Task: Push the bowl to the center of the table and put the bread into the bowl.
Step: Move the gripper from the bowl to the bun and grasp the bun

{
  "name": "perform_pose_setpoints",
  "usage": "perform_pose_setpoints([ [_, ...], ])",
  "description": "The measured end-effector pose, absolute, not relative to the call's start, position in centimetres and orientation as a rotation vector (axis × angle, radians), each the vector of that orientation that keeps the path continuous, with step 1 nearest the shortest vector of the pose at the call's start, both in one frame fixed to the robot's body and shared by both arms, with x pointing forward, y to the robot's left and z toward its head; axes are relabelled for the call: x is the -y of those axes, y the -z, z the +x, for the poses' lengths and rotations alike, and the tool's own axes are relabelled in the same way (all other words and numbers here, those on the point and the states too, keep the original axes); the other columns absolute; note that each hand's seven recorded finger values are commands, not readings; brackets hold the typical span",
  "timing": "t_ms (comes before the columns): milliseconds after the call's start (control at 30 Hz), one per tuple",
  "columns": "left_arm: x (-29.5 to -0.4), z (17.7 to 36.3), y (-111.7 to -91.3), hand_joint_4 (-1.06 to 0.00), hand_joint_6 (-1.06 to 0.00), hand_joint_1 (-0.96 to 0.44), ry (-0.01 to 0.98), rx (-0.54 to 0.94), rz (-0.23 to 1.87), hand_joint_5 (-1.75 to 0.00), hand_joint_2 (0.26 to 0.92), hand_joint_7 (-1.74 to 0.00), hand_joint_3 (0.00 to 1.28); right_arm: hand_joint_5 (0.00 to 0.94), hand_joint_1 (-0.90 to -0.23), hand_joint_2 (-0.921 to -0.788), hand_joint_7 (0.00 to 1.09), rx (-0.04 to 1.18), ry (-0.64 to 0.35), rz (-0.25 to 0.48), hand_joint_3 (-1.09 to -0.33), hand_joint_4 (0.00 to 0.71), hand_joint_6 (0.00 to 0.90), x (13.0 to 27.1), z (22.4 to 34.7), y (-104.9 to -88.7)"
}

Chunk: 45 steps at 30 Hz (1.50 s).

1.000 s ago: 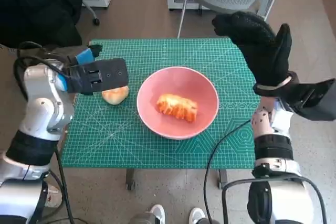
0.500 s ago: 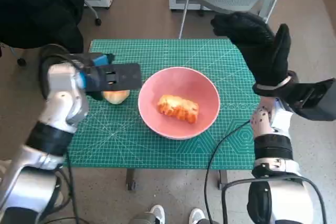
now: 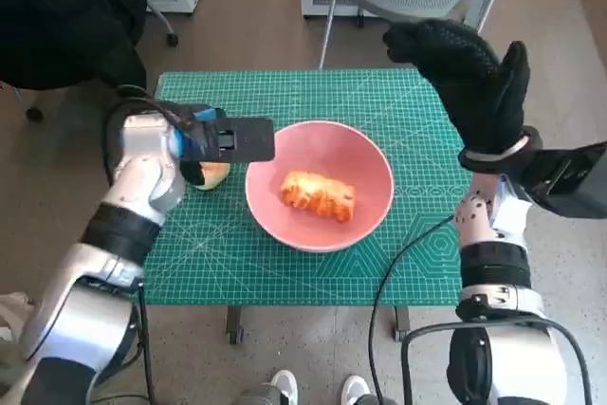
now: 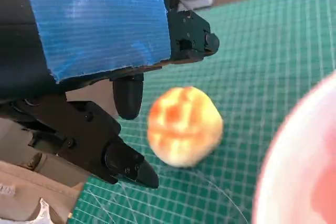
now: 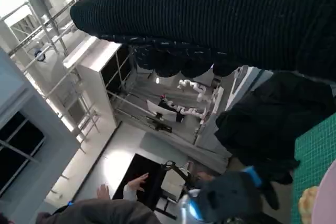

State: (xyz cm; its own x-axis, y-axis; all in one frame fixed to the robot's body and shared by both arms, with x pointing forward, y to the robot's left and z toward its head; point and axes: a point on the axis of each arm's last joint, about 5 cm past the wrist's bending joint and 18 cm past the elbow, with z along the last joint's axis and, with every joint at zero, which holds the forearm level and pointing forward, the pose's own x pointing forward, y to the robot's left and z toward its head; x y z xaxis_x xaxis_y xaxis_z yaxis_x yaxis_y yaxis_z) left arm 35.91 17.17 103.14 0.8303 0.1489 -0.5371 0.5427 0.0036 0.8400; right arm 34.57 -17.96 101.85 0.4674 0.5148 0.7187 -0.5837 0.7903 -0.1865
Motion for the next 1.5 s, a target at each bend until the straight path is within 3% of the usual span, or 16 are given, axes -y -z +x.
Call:
perform_pose_setpoints([
  [167, -17.0, 36.2, -102.7, -0.07, -0.13, -0.19, 0.352, -0.577, 1.576, -1.70, 0.699, 0.00, 0.01, 0.007, -0.742, -0.921, 0.00, 0.851, -0.675, 0.088, -0.844, 0.294, 0.320, 18.0, 34.6, -101.9],
  [300, -16.9, 36.4, -102.7, -0.23, -0.13, -0.17, 0.352, -0.582, 1.567, -1.74, 0.698, 0.00, 0.00, 0.007, -0.751, -0.921, 0.00, 0.851, -0.676, 0.089, -0.841, 0.297, 0.323, 18.0, 34.6, -102.0],
  [500, -16.8, 36.4, -102.5, -0.31, -0.13, -0.16, 0.356, -0.582, 1.543, -1.75, 0.697, 0.00, 0.00, 0.006, -0.753, -0.921, 0.00, 0.854, -0.676, 0.087, -0.842, 0.299, 0.323, 18.0, 34.5, -102.0],
  [1000, -16.6, 36.4, -101.5, -0.07, -0.13, -0.13, 0.363, -0.618, 1.505, -1.75, 0.704, 0.00, 0.01, 0.004, -0.746, -0.921, 0.00, 0.853, -0.677, 0.087, -0.844, 0.302, 0.322, 18.1, 34.5, -102.0],
  [1133, -16.9, 36.4, -101.2, -0.07, -0.13, -0.12, 0.354, -0.629, 1.492, -1.75, 0.705, 0.00, 0.01, 0.004, -0.746, -0.921, 0.00, 0.853, -0.676, 0.084, -0.845, 0.302, 0.322, 18.2, 34.4, -102.0],
  [1300, -17.2, 36.4, -100.6, -0.11, -0.13, -0.12, 0.339, -0.650, 1.490, -1.49, 0.705, 0.00, 0.00, 0.003, -0.741, -0.921, 0.00, 0.849, -0.675, 0.078, -0.845, 0.302, 0.321, 18.5, 34.3, -101.9],
  [1433, -17.4, 36.4, -100.1, -0.15, -0.14, -0.11, 0.330, -0.670, 1.484, -1.54, 0.706, 0.00, 0.00, 0.002, -0.730, -0.921, 0.00, 0.848, -0.671, 0.070, -0.847, 0.302, 0.321, 18.7, 34.3, -102.0],
  [1500, -17.5, 36.3, -100.0, -0.15, -0.15, -0.11, 0.322, -0.674, 1.481, -1.41, 0.710, -0.01, 0.01, 0.002, -0.725, -0.921, 0.00, 0.849, -0.670, 0.066, -0.848, 0.302, 0.321, 18.8, 34.3, -102.0],
])
